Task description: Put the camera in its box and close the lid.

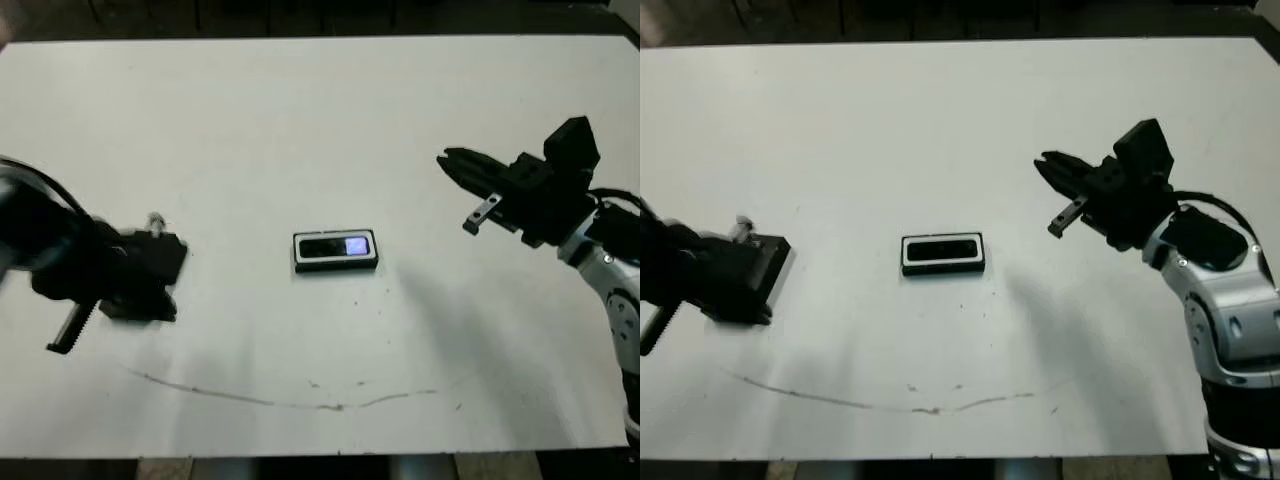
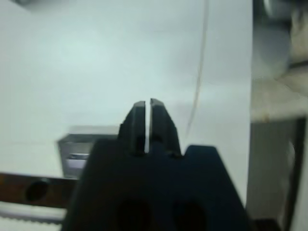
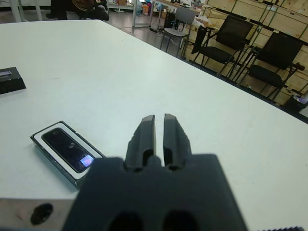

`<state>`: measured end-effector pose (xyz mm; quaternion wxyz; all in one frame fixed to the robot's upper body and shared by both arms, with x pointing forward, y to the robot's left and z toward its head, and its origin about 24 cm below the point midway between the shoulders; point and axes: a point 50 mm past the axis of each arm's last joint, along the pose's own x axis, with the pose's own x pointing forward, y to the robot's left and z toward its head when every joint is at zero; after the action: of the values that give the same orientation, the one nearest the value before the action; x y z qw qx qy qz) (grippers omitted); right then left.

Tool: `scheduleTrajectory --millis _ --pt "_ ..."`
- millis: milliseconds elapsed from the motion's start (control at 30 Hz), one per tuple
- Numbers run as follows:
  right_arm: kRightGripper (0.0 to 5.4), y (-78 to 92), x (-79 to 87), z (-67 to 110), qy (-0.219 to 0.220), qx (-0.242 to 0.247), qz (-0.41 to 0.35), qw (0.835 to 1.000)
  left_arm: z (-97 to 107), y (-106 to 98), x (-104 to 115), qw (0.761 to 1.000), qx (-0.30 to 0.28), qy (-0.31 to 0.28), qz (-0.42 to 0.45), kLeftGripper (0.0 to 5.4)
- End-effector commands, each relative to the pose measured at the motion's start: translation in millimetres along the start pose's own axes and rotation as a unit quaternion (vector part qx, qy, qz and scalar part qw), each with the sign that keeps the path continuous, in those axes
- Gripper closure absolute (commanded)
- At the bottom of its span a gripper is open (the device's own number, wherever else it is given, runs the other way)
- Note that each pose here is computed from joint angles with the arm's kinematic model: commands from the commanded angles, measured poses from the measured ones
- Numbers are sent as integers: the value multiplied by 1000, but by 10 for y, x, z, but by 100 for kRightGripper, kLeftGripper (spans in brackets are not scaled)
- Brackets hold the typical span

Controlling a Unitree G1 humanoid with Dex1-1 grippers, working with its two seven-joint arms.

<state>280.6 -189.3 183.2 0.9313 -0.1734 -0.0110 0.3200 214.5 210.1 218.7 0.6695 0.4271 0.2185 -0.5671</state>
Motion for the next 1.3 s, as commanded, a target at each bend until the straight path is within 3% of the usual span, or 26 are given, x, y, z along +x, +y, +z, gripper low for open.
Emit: scheduleTrajectory --millis 33,133,233,300,633,1167,1300 --pt "538 -6 -5 -67 21 4 1 1000 -13 -189 -72 978 -63 -105 167 540" --pt "538 -12 -1 -79 22 6 1 1000 -101 -384 31 905 -125 -180 364 540" --pt "540 -15 3 -86 23 6 1 1000 -109 -563 145 830 -165 -170 505 519" --pt "540 -19 5 -94 23 8 2 1000 -117 -681 228 804 -182 -152 545 494" --pt "540 -33 25 -164 31 9 7 999 -399 -902 640 761 -275 -136 572 319" --pt "540 -35 19 -233 43 9 10 999 -541 -856 666 773 -306 -106 546 27" --pt "540 -37 9 -244 43 7 9 999 -555 -869 682 768 -306 -105 553 3"
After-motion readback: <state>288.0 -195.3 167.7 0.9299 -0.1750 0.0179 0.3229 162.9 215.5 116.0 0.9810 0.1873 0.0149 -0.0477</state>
